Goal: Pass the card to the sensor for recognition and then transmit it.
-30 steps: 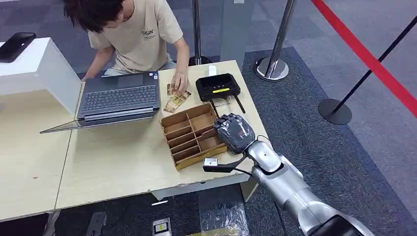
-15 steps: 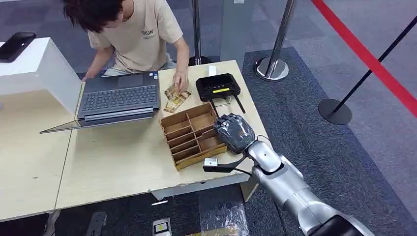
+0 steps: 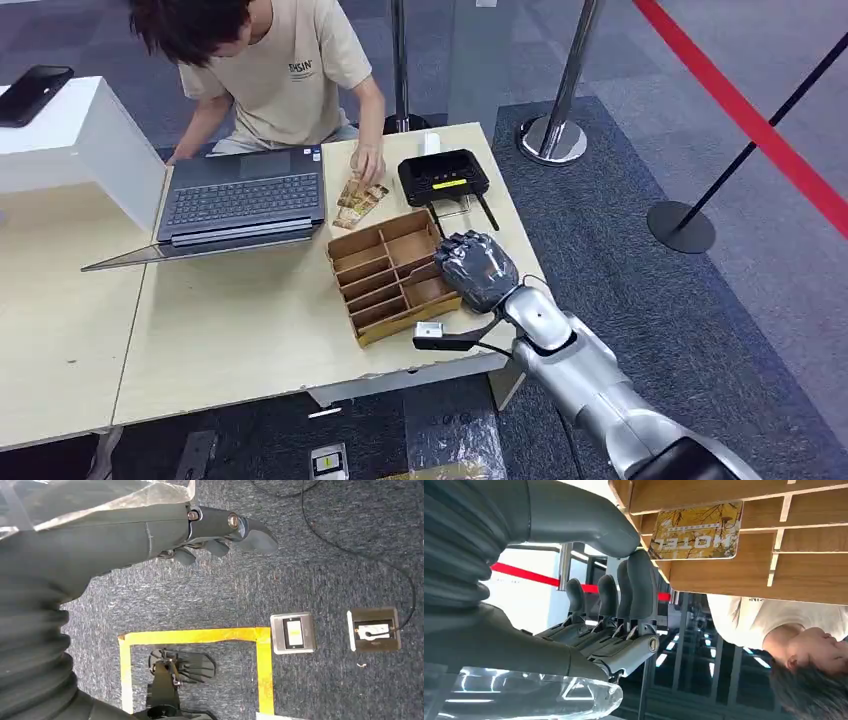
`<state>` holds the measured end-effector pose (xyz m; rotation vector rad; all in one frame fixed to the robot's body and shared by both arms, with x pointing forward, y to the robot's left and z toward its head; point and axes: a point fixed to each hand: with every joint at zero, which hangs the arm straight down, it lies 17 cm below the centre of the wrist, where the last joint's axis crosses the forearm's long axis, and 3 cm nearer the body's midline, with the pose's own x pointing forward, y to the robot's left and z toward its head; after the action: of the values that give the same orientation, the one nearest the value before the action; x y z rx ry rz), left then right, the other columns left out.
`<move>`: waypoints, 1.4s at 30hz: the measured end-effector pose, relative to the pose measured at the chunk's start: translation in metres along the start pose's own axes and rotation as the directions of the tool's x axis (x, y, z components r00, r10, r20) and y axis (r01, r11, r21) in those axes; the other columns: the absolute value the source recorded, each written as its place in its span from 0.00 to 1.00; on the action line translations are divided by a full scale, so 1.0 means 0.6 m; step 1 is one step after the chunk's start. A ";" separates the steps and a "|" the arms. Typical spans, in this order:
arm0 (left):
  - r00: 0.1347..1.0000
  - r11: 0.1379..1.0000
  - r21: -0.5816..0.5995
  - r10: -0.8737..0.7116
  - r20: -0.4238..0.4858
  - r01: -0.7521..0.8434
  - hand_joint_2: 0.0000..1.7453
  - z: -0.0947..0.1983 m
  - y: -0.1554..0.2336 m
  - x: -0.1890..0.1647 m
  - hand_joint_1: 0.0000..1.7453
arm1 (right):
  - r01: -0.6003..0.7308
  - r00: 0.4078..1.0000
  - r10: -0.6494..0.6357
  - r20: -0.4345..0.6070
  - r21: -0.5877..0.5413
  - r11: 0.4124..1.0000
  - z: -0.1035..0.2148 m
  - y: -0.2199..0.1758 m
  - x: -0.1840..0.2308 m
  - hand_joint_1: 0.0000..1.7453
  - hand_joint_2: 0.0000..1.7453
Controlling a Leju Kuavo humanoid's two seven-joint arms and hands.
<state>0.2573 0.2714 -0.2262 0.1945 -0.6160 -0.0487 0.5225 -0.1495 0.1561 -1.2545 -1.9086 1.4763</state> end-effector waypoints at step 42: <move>1.000 1.000 -0.001 -0.002 0.000 0.002 1.00 0.000 0.000 0.000 0.00 | 0.000 1.000 0.000 0.001 0.001 1.000 0.000 0.000 0.000 0.65 1.00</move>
<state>0.2573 0.2713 -0.2262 0.1944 -0.6162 -0.0506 0.5226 -0.1495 0.1559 -1.2543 -1.9080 1.4776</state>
